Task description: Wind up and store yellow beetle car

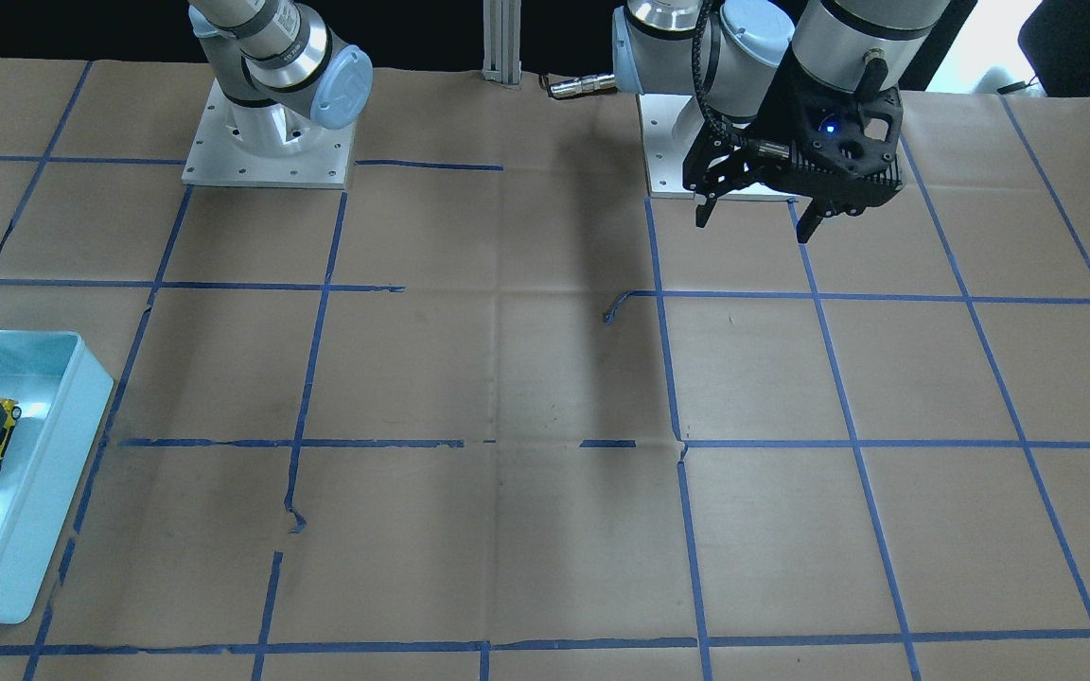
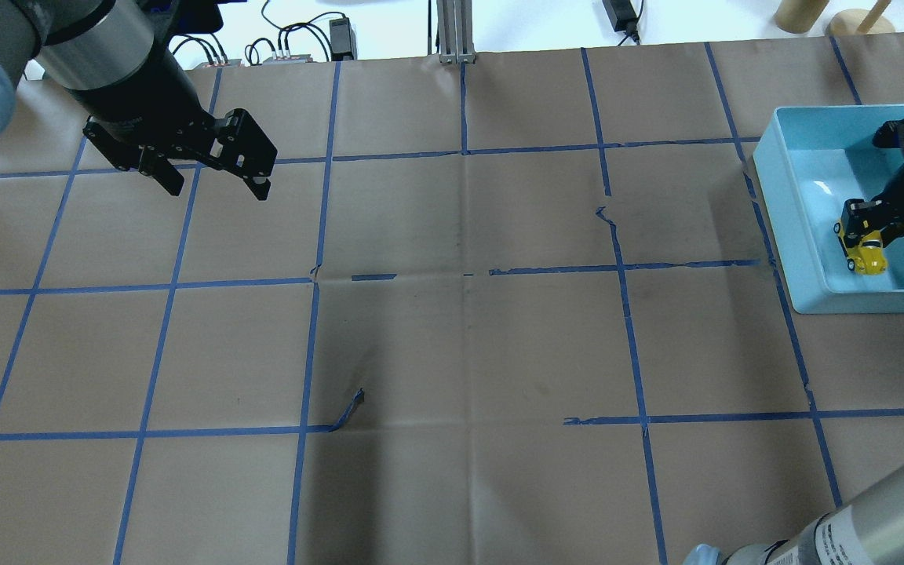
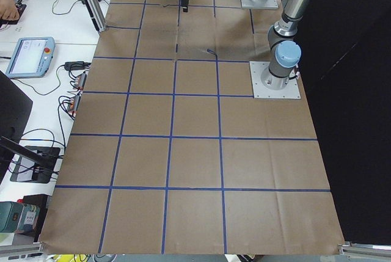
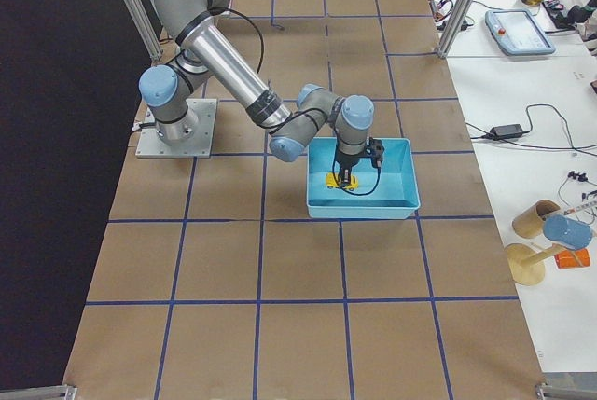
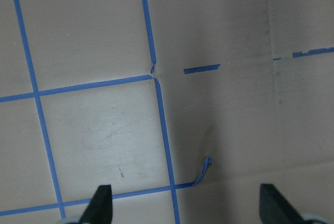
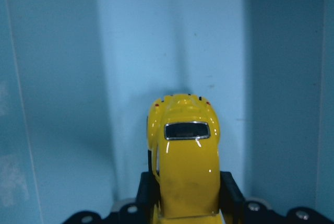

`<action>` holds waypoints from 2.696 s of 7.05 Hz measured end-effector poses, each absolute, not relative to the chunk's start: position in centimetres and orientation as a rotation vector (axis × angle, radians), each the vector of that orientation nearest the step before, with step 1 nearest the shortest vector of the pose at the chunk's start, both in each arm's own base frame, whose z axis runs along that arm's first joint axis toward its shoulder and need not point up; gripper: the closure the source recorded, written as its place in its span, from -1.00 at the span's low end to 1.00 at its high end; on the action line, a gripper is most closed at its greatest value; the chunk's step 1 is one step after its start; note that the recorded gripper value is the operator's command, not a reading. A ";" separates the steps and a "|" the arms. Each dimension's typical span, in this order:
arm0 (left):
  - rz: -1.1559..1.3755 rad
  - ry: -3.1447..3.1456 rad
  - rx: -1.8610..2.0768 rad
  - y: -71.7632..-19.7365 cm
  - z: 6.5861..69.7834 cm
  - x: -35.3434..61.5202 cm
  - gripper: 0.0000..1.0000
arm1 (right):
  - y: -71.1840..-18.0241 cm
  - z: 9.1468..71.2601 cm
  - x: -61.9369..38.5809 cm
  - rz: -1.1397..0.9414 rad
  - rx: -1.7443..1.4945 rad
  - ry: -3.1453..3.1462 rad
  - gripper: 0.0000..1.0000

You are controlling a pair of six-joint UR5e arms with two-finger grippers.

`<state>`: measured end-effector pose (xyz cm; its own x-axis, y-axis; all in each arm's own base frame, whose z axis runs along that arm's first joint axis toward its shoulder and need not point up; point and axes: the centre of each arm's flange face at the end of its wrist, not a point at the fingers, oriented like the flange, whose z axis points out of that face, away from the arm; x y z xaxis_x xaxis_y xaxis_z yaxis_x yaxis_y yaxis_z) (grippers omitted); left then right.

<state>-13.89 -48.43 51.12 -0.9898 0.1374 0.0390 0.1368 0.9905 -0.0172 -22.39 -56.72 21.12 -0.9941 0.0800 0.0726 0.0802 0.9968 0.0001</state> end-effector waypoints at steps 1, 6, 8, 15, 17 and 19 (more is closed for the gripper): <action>0.023 -3.094 -0.213 -48.4 51.1 -13.9 -0.98 | -56.7 21.5 -22.4 0.003 -0.125 -3.060 -1.00; 0.024 -3.094 -0.213 -48.4 51.2 -13.9 -0.98 | -60.0 34.3 -17.5 0.098 -0.184 -3.004 -1.00; 0.025 -3.094 -0.213 -48.4 51.2 -13.9 -0.98 | -59.9 41.8 -9.5 0.052 -0.263 -3.028 -1.00; 0.024 -3.094 -0.216 -48.4 51.2 -13.9 -0.98 | -50.9 49.6 10.9 -0.062 -0.330 -3.119 -1.00; 0.024 -3.094 -0.216 -48.4 51.2 -13.9 -0.98 | -50.6 48.9 12.0 -0.075 -0.370 -3.122 -1.00; 0.024 -3.094 -0.216 -48.4 51.2 -13.9 -0.98 | -50.6 48.2 13.2 -0.056 -0.348 -3.127 -1.00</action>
<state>-13.89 -48.38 51.18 -0.9895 0.1389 0.0389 0.1383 0.9902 -0.0182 13.15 -50.58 48.20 -0.9755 0.2199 -0.0012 0.2197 0.9749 0.0356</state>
